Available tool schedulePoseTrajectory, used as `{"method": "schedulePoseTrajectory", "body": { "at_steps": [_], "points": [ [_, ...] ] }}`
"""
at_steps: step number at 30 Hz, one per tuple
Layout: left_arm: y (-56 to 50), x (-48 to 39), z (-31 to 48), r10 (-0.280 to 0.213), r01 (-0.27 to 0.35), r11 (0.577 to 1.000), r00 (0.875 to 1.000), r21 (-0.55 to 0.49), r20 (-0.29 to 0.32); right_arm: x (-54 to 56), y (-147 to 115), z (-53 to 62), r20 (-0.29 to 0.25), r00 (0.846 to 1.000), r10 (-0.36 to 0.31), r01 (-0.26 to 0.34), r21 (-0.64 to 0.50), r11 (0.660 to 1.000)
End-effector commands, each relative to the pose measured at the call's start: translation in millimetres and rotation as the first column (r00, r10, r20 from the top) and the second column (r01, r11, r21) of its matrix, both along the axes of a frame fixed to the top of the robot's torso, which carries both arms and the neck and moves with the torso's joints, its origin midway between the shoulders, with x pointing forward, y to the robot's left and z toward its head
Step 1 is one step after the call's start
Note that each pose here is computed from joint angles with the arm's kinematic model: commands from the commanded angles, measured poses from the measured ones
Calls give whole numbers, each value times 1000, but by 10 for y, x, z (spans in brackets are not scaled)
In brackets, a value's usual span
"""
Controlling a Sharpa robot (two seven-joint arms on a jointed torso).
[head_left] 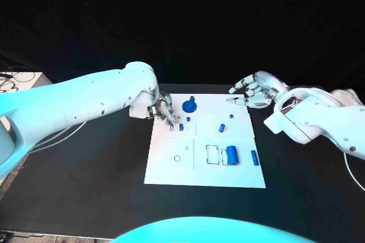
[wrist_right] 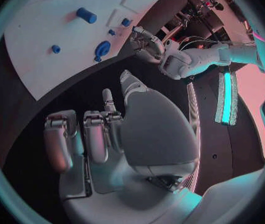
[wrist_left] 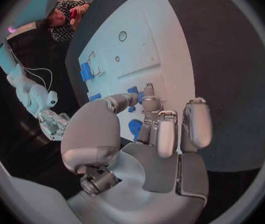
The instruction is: Assemble the parts on the task board
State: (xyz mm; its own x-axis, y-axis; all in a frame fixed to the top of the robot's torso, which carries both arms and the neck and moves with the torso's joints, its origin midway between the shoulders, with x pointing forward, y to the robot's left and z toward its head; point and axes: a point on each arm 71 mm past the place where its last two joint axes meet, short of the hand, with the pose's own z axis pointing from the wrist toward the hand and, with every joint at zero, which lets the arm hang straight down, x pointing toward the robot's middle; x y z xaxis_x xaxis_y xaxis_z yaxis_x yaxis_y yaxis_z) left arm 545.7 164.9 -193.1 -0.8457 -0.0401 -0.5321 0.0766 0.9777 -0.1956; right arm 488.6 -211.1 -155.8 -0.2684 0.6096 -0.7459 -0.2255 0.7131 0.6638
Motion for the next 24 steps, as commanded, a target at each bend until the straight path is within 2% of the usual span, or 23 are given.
{"method": "schedulePoseTrajectory", "body": {
  "at_steps": [1,13,24],
  "points": [
    [-30,-7,-20,-10,9,1000,999,-7,-46,-8,22,-2,0,1000,20,-20,-4,1000],
    [-63,46,-55,11,-12,1000,998,-15,-58,-8,33,-2,1,1000,22,-22,-3,1000],
    [-42,41,-126,10,-10,1000,996,3,-88,-9,33,-1,1,1000,22,-22,-3,1000]
  ]
}}
